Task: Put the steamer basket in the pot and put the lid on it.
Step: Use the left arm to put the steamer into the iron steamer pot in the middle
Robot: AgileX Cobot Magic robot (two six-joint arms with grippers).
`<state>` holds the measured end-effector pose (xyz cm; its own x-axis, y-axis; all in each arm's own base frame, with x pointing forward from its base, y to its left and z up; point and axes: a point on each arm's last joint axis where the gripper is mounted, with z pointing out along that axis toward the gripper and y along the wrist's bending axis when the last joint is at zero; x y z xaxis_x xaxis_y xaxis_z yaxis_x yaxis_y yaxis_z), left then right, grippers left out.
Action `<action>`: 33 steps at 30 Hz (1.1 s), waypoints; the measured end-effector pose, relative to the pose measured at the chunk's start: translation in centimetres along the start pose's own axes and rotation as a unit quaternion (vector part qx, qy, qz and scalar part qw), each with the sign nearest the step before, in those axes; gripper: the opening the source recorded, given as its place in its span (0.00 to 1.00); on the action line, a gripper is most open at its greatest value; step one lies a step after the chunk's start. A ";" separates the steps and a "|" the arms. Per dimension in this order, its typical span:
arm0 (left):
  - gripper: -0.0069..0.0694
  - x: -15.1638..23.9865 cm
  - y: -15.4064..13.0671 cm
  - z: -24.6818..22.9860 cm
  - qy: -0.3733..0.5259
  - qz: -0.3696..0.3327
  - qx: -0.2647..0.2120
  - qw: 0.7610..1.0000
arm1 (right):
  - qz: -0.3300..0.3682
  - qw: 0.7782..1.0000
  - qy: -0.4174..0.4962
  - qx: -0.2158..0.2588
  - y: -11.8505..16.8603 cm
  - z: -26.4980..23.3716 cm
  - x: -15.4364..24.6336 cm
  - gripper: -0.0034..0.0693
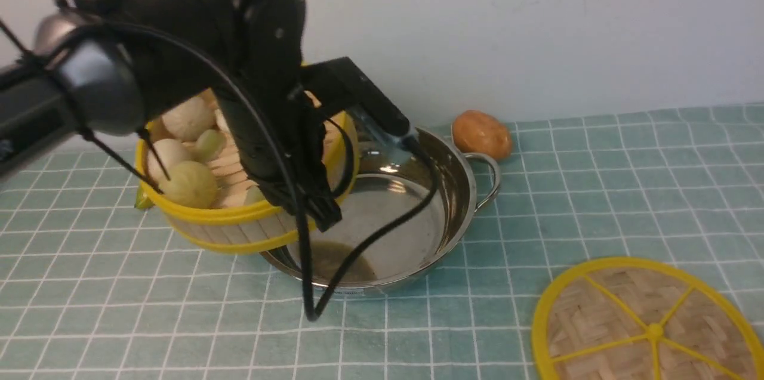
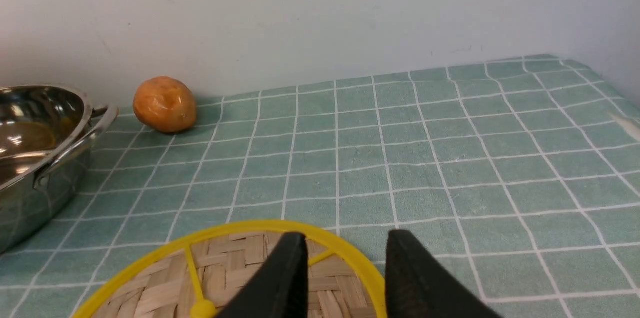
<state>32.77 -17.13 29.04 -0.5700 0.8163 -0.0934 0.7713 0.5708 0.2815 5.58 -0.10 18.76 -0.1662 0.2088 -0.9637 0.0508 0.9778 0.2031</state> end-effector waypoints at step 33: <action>0.19 -5.6 -4.2 7.1 0.004 0.138 0.037 0.990 | 0.000 1.000 0.000 0.000 0.0 0.0 0.0 0.38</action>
<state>34.75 -23.45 21.56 -0.3365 0.9416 -0.0145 0.9167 0.3311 0.2237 5.58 -0.10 18.76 -0.1662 0.2088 -0.9637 0.0508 0.9778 0.2031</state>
